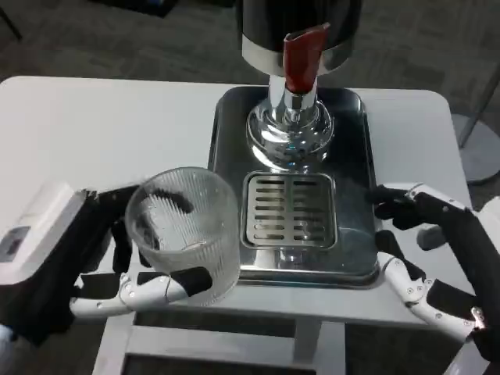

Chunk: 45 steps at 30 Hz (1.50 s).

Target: Grasp the cup under the faucet to collect the drink, then remove the cup.

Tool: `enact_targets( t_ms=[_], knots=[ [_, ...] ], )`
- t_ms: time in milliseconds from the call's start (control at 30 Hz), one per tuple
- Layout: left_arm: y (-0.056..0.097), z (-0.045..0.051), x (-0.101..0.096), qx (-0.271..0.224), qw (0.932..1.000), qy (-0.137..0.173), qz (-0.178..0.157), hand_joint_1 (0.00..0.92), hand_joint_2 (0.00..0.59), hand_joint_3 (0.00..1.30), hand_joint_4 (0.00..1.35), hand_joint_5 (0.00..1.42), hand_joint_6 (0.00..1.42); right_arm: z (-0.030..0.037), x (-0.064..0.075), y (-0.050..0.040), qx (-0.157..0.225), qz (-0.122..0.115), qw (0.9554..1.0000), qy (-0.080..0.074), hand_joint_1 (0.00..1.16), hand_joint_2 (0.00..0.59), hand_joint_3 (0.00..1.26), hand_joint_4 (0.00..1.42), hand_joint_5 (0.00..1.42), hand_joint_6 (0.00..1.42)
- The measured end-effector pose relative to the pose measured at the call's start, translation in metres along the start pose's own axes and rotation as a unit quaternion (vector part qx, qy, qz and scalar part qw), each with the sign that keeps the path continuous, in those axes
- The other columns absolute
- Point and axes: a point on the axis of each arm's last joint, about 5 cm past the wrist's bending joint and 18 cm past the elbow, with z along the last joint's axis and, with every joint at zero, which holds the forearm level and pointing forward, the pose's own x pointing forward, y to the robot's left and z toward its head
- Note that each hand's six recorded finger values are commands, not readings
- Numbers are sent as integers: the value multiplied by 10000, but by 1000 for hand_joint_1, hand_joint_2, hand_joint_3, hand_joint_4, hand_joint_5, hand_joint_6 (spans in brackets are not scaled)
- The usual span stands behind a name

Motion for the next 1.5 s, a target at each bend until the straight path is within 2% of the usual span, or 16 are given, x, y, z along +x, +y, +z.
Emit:
enact_targets(
  t_ms=[100,200,400,533,833,1033,1100,1233,1300,1433,1500],
  knots=[
    [-77,-45,131,24,10000,36,-10,681,107,909,954,1117,1424,-3,-15,-37,20,-55,10000,-4,611,515,366,361,373,488],
    [-153,-78,292,93,9999,-4,-41,681,107,909,954,1117,1424,-25,-35,-63,30,-86,9999,77,610,516,369,362,373,490],
    [-238,-143,620,290,9995,-52,-86,681,107,909,954,1117,1424,-41,-86,-132,148,-199,9996,99,610,521,382,375,388,510],
    [-283,-161,821,399,9990,-91,-168,681,107,909,954,1117,1424,-75,-111,-178,225,-287,9992,158,610,521,390,375,398,513],
    [-350,-170,1103,576,9977,-79,-339,672,97,894,924,1076,1418,-122,-132,-251,293,-413,9985,184,610,521,416,390,413,536],
    [-354,-143,1171,668,9967,-174,-422,617,52,774,770,957,1380,-147,-126,-273,331,-426,9984,186,616,511,430,390,421,540],
    [-348,-145,1171,715,9963,-192,-445,558,51,691,648,860,1283,-154,-127,-279,361,-449,9982,186,619,510,445,400,428,541],
    [-324,-145,1164,799,9955,-235,-455,317,66,564,476,740,1133,-157,-126,-278,393,-451,9981,179,624,510,469,414,442,553],
    [-299,-150,1155,863,9949,-247,-457,231,66,530,405,653,1057,-158,-126,-278,396,-468,9980,181,626,510,483,419,446,560],
    [-262,-163,1117,973,9938,-246,-474,137,55,460,261,485,844,-158,-124,-276,430,-462,9979,164,628,510,501,428,461,572],
    [-233,-157,1105,1036,9931,-283,-460,123,53,382,191,382,673,-156,-122,-273,449,-454,9978,151,629,510,504,431,463,573]
  ],
)
